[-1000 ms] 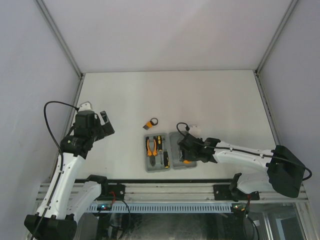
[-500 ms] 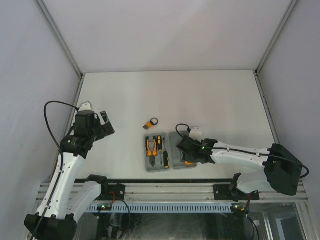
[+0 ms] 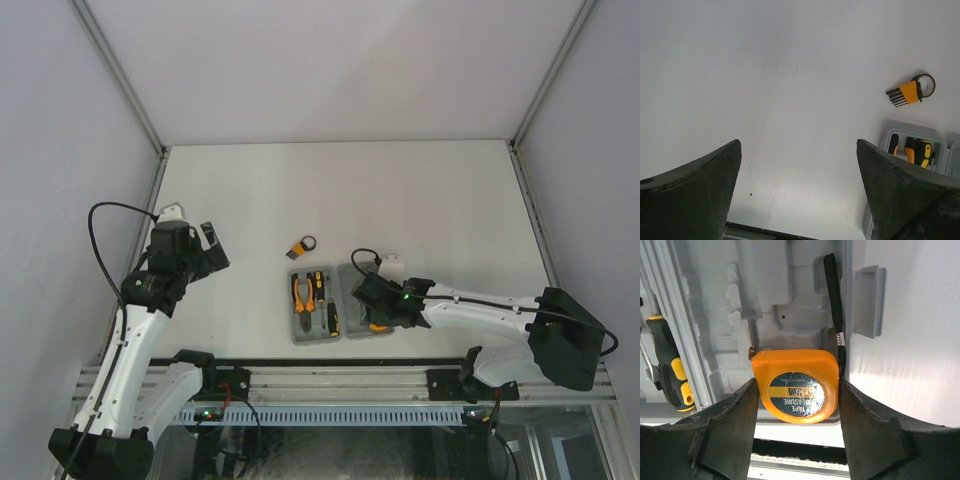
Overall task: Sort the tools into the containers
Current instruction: Place the engineering item in the storage box.
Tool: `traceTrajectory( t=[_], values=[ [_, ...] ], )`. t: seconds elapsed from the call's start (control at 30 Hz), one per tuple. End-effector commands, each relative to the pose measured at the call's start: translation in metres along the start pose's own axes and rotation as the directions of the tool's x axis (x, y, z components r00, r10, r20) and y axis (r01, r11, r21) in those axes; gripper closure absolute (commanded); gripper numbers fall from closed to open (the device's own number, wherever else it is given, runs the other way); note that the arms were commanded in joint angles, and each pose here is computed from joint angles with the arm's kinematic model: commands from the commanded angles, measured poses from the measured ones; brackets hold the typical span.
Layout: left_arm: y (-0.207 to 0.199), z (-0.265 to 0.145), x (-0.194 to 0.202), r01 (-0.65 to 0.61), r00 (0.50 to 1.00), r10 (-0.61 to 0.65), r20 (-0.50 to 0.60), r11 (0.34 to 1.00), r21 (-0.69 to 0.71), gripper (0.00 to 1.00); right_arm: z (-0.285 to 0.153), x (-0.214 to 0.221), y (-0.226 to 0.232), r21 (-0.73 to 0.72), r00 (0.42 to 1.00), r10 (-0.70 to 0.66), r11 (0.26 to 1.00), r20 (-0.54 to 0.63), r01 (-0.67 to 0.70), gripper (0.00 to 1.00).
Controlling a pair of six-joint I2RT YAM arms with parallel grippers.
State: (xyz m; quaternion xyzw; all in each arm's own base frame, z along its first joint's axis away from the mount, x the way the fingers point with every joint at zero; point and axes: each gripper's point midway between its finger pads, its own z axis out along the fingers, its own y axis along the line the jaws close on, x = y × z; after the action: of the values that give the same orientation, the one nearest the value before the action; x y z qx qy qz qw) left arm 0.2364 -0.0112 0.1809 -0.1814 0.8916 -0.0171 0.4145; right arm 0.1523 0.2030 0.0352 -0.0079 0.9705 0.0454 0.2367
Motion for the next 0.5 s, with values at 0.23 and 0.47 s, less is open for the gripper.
traceTrajectory(
  t=[0.23,0.47],
  values=[
    [-0.009,0.002,-0.005,-0.019,1.000,0.018,0.018,0.998,0.055,0.00,-0.031,-0.025,0.005,-0.083,0.995,-0.019,0.996,0.102,0.028,0.35],
    [-0.010,0.003,-0.003,-0.012,1.000,0.012,-0.001,0.999,0.049,0.00,-0.029,-0.029,0.009,-0.102,0.990,-0.065,0.992,0.124,0.078,0.34]
  ],
)
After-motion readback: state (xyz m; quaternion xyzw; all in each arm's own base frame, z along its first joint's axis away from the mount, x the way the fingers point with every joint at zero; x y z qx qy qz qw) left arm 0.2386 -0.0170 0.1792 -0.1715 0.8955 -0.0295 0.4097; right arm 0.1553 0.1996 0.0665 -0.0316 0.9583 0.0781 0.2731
